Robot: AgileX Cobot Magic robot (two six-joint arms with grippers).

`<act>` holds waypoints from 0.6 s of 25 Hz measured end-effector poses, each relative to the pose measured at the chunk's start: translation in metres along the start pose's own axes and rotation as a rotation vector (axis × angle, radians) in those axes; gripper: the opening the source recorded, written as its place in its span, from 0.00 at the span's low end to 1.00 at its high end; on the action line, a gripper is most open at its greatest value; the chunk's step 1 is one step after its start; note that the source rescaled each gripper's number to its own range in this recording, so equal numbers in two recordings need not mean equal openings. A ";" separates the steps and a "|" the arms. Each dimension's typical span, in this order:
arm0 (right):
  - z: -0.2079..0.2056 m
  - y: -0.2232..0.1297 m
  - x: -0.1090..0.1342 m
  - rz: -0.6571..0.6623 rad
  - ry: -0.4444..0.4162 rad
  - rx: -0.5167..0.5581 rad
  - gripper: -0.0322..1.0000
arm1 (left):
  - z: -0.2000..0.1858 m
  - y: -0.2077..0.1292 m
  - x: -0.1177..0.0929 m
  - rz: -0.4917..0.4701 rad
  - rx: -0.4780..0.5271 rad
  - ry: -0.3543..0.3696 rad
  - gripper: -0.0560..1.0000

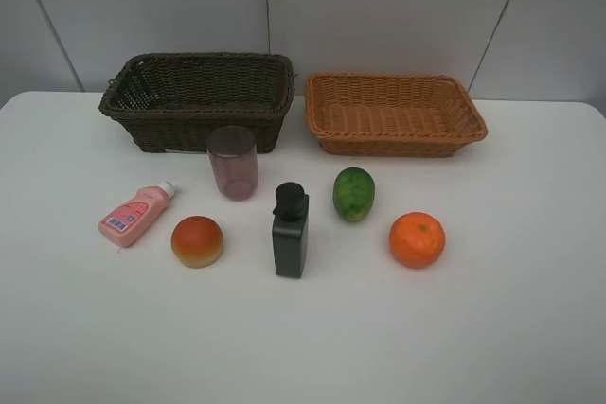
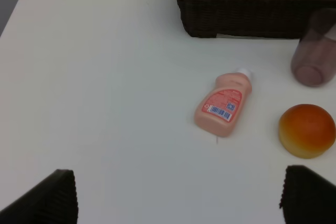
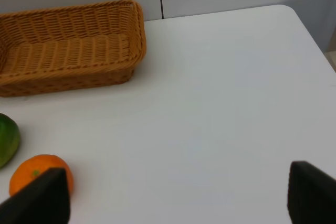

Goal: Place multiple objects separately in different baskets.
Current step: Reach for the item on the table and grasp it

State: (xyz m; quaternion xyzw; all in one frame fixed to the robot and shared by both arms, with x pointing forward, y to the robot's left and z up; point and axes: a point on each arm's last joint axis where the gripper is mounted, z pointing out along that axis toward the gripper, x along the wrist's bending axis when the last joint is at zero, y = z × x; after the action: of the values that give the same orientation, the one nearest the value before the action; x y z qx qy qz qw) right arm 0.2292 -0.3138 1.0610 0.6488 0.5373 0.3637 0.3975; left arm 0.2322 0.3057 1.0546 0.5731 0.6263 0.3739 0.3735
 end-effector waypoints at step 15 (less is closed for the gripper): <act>0.000 0.000 0.000 0.000 0.000 0.000 0.75 | 0.000 0.000 0.000 0.000 0.000 0.000 1.00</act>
State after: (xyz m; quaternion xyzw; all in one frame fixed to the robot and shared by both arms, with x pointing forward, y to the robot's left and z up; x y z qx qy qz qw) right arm 0.2292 -0.3138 1.0610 0.6488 0.5373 0.3637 0.3975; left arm 0.2322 0.3057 1.0546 0.5731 0.6263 0.3739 0.3735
